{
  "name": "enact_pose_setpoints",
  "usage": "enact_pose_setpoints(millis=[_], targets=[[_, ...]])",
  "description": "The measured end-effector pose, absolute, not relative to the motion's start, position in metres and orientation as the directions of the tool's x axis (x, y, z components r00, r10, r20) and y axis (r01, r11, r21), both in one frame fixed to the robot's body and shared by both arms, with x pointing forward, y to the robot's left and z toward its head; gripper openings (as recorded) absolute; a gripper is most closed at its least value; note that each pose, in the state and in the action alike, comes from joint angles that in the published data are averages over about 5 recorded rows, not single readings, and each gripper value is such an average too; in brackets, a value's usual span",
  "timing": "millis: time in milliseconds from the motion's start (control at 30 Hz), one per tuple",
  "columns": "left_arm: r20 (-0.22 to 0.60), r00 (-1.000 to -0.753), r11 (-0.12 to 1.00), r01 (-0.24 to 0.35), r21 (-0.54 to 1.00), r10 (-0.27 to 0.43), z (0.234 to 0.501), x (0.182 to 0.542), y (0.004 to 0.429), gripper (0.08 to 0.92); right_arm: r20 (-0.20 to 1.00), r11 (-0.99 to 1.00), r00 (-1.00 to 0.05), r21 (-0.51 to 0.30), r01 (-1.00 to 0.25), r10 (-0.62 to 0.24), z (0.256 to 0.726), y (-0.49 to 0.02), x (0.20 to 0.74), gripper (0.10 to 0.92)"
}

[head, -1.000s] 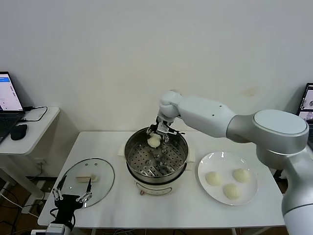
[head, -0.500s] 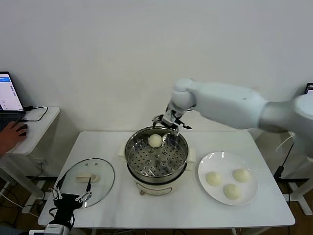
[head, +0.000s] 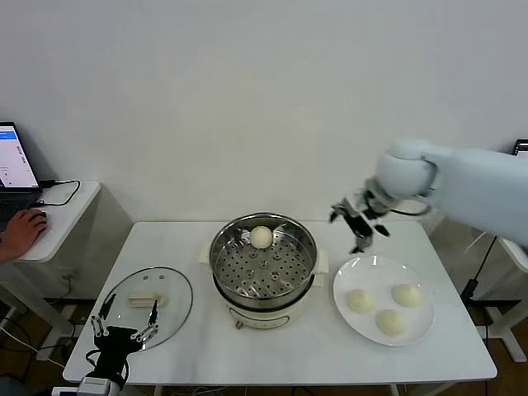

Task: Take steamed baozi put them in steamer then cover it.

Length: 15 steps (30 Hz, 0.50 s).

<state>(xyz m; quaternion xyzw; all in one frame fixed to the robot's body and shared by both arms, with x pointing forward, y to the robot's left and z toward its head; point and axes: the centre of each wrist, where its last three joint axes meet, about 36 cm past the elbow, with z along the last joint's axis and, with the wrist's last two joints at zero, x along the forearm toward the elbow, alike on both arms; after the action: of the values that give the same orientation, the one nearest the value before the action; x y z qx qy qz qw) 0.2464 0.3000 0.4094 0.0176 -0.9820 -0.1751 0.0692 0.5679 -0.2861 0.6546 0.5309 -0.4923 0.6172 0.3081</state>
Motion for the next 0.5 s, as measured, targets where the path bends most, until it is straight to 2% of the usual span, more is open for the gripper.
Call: enact_pose_setpoints(millis=[300, 500], targets=[[0.131, -0.989, 0.936, -0.018, 0.351, -0.069, 0.408, 0.248, 0.303, 0.823, 0.977, -0.263, -0.182, -0.206, -0.943, -0.114, 0.601, -0.324, 0.549, 0.823], [0.136, -0.988, 0.935, -0.022, 0.353, -0.075, 0.407, 0.246, 0.304, 0.823, 0.980, -0.234, -0.167, -0.188, -0.954, -0.106, 0.566, -0.337, 0.548, 0.823]])
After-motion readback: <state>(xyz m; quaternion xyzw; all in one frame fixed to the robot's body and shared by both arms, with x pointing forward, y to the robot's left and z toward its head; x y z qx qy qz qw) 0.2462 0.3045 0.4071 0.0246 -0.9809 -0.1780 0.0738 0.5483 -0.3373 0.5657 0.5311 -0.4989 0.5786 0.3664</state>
